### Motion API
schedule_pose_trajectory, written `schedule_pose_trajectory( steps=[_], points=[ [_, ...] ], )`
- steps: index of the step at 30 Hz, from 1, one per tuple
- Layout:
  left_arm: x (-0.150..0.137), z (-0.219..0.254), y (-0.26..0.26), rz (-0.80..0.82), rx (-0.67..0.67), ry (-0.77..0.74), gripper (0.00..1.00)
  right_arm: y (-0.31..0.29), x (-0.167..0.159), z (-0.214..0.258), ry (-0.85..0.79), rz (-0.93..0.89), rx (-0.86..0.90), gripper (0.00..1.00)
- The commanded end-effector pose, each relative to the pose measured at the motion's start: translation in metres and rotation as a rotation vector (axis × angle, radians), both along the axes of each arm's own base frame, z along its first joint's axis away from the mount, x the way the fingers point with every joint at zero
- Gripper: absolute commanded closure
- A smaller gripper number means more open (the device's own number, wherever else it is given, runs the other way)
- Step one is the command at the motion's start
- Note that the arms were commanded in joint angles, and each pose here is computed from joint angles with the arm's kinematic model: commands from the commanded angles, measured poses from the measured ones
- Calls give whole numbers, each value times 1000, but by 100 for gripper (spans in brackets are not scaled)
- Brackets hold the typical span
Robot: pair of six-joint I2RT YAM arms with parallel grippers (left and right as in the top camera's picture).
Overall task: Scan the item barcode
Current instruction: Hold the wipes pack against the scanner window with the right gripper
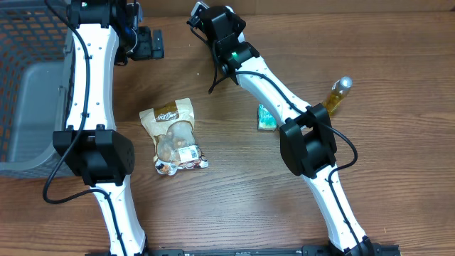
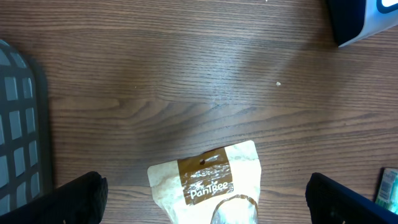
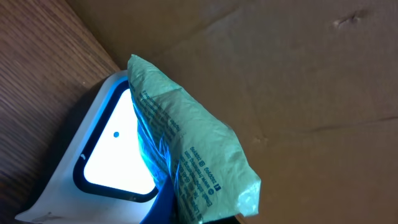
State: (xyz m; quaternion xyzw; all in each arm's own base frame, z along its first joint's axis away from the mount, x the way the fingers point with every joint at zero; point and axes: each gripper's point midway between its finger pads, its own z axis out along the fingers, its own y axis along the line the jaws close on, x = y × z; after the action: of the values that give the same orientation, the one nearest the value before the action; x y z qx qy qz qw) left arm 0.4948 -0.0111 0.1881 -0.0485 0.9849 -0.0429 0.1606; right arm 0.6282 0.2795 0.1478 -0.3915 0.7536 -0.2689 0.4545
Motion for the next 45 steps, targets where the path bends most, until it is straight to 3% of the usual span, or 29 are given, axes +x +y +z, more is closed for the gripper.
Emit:
schedule_pose_trajectory(
  steps=[1, 6, 17, 33, 45],
  points=[
    [0, 8, 1, 5, 8, -19, 0, -6, 3, 9, -30, -26, -10, 96],
    [0, 8, 1, 5, 8, -19, 0, -16, 9, 18, -73, -64, -25, 96],
    [0, 8, 1, 5, 8, -19, 0, -30, 6, 2, -3, -76, -58, 96],
    [0, 8, 1, 5, 8, -19, 1, -4, -20, -40, 209, 78, 0, 96],
    [0, 8, 1, 5, 8, -19, 0, 2, -21, -30, 205, 110, 33, 96]
  ],
)
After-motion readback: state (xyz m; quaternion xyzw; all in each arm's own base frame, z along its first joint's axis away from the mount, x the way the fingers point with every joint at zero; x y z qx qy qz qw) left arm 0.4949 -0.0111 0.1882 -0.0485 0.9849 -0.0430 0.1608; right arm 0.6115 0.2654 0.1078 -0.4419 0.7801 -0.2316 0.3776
